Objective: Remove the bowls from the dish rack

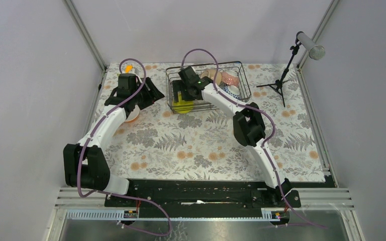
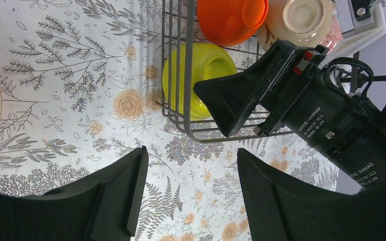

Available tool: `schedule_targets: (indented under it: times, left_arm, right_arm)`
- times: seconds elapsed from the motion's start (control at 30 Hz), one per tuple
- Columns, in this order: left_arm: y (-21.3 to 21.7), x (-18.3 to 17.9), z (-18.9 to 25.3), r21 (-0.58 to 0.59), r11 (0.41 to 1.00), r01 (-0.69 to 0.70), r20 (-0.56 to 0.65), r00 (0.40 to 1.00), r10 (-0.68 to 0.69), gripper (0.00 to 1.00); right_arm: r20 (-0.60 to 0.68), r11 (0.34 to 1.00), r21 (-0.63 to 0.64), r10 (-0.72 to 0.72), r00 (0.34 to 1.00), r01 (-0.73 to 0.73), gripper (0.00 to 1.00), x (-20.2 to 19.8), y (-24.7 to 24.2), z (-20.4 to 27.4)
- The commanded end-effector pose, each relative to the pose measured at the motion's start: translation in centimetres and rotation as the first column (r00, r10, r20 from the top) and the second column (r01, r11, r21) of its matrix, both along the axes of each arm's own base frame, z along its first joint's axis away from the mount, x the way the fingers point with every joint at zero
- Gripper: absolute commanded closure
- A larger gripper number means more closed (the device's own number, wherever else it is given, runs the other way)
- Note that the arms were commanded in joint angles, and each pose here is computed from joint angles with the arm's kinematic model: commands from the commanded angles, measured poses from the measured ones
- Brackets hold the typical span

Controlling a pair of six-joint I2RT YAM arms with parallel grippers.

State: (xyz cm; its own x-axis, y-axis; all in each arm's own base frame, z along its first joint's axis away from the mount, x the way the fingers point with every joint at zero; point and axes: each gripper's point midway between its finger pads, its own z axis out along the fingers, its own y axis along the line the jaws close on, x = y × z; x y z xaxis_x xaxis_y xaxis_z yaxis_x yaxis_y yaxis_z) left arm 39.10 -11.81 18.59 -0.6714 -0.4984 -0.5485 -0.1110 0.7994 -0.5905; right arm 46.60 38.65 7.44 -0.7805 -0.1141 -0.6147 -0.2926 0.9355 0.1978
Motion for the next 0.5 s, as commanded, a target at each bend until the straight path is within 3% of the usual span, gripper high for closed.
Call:
schedule_targets:
  times: [0.0, 0.3, 0.47]
  left_arm:
    - [0.1, 0.4, 1.1, 0.010, 1.000, 0.005, 0.049, 0.999, -0.006, 0.30]
    - [-0.7, 0.7, 0.5, -0.024, 0.999, 0.030, 0.043, 0.999, -0.029, 0.30]
    - [-1.1, 1.0, 0.7, -0.044, 0.998, 0.044, 0.055, 0.998, -0.041, 0.30]
  right_arm:
    - [-0.096, 0.993, -0.036, -0.116, 0.989, 0.113, 0.03, -0.2, -3.2, -2.0]
    - [-0.062, 0.983, 0.135, -0.114, 0.992, 0.122, 0.25, 0.9, -2.7, 2.2]
    - [-0.061, 0.975, 0.170, -0.133, 0.989, 0.141, 0.27, 1.3, -3.0, 3.4]
